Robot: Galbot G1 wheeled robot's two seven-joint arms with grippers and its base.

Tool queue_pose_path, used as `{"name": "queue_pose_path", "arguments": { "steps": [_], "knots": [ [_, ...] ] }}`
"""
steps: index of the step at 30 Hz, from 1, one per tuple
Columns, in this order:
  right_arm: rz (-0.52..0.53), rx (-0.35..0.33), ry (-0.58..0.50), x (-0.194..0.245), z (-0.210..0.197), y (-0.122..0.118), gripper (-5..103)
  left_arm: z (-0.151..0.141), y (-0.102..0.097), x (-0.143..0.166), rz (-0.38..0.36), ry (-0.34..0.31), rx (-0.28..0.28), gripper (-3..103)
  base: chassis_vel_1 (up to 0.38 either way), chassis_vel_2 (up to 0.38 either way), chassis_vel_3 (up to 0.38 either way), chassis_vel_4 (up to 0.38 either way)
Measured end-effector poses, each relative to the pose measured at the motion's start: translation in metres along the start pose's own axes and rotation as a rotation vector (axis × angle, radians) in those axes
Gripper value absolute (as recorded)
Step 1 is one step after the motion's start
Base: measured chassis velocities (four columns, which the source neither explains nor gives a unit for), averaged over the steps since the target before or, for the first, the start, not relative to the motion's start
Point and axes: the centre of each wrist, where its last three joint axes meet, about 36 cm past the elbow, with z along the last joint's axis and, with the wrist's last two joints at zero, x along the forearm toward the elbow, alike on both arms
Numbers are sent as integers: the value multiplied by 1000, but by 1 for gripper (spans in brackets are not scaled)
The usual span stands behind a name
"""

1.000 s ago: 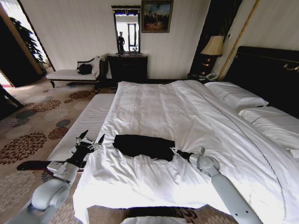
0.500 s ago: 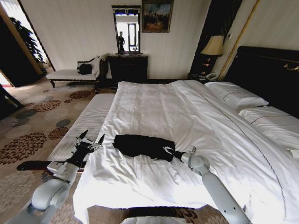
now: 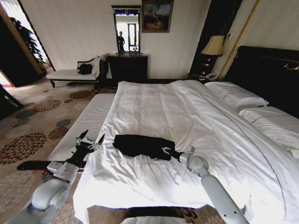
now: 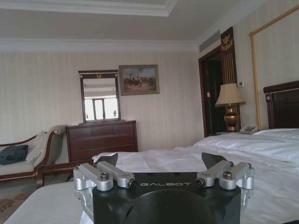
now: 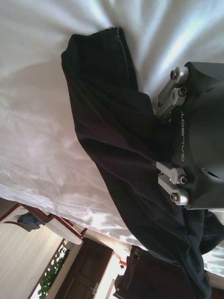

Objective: Fold the clothes on the bed.

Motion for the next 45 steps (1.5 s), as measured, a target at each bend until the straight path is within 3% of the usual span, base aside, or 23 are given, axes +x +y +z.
{"name": "queue_pose_path", "arguments": {
  "steps": [2,5,7,19,33,38,40,41,44,45],
  "knots": [
    [-2,-2,1,-1,1,1,25,0,0,0,0,0,0,100,0,0,0,0],
    [1,-5,2,-2,1,0,10,0,0,0,0,0,0,100,0,0,0,0],
    [5,-4,2,-1,0,-2,5,0,0,0,0,0,0,100,0,0,0,0],
    [26,18,-55,38,-26,-6,4,0,0,0,0,0,0,100,0,0,0,0],
    [151,66,-187,136,-108,-39,4,0,0,0,0,0,0,100,0,0,0,0],
    [285,148,-213,173,-148,-62,4,0,0,0,0,0,0,100,0,0,0,0],
    [339,214,-219,182,-159,-61,4,0,0,0,0,0,0,100,0,0,0,0],
    [339,214,-219,182,-159,-61,4,0,0,0,0,0,0,100,0,0,0,0],
    [339,279,-221,180,-157,-45,4,0,0,0,0,0,0,100,0,0,0,0],
    [305,365,-211,161,-140,-14,4,0,0,0,0,0,0,100,0,0,0,0]
  ]
}}
